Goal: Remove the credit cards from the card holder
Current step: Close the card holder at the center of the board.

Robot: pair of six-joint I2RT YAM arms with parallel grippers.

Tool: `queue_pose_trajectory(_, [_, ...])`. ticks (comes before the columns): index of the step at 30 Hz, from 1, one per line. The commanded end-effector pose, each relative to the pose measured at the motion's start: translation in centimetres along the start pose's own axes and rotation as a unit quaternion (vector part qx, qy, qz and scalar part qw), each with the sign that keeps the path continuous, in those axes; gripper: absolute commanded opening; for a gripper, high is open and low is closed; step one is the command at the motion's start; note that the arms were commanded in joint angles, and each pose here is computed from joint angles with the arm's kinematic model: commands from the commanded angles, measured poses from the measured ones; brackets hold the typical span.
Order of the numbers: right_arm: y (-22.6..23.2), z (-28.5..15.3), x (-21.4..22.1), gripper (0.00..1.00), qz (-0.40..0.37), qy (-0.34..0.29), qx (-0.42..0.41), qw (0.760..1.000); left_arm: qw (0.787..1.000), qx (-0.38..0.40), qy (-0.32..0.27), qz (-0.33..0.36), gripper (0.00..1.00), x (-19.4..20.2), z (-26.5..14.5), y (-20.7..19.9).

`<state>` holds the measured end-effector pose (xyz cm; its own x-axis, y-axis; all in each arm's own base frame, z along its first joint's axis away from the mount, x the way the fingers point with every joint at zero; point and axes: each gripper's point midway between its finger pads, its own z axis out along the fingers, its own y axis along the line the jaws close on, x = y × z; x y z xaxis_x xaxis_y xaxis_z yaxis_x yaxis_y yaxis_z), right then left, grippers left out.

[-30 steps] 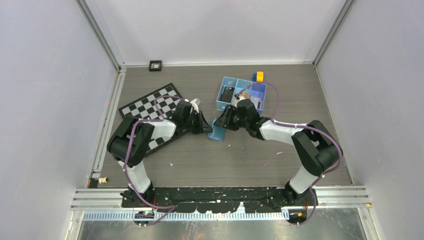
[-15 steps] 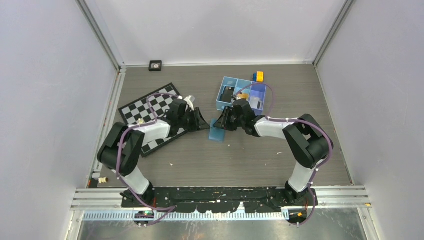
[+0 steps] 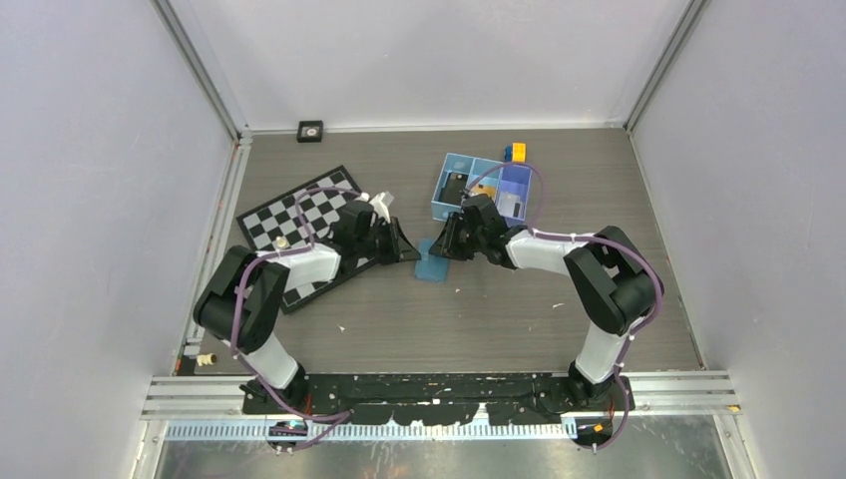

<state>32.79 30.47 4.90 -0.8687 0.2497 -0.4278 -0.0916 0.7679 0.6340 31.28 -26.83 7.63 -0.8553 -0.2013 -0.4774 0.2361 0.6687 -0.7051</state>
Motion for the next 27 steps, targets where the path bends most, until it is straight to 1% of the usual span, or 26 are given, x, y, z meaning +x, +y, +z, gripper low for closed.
queue_pose_trajectory(1, [1.5,-1.2,-1.3,0.25,-0.014,-0.021,-0.015,1.000,0.999,0.042,0.012,0.007,0.08,-0.2,1.1,-1.5])
queue_pose_trajectory(4, [0.9,-0.4,-0.7,0.20,0.001,-0.010,-0.008,1.000,0.999,0.039,0.032,-0.017,0.07,0.4,2.3,-0.6])
queue_pose_trajectory(7, [0.7,0.3,-0.2,0.08,0.009,0.004,-0.011,1.000,0.998,0.016,0.055,-0.037,0.05,1.0,3.1,1.0])
queue_pose_trajectory(10, [1.0,0.2,-0.2,0.01,0.010,0.005,-0.014,1.000,0.997,0.004,0.061,-0.039,0.05,1.2,3.3,1.6])
queue_pose_trajectory(15, [2.3,-2.9,-2.0,0.01,-0.020,-0.042,-0.027,0.999,0.999,-0.006,0.037,-0.018,0.04,0.3,2.3,1.3])
queue_pose_trajectory(17, [2.3,-3.5,-2.1,0.00,-0.026,-0.049,-0.026,0.998,0.999,-0.009,0.033,-0.014,0.04,0.2,2.1,1.3])
queue_pose_trajectory(20, [0.9,-2.5,-0.6,0.01,-0.017,-0.023,-0.011,1.000,0.999,-0.010,0.037,-0.016,0.04,0.3,2.2,1.4])
queue_pose_trajectory(23, [-1.4,-0.7,2.2,0.00,-0.006,0.028,0.007,1.000,0.999,-0.009,0.032,-0.015,0.03,0.1,2.2,1.3])
queue_pose_trajectory(25, [-2.1,0.0,2.5,0.00,-0.005,0.036,0.022,0.999,0.999,-0.008,0.029,-0.010,0.03,0.0,2.1,1.0])
queue_pose_trajectory(27, [-1.7,0.0,2.2,0.00,-0.005,0.036,0.017,0.999,1.000,-0.009,0.028,-0.007,0.03,0.0,2.1,0.9])
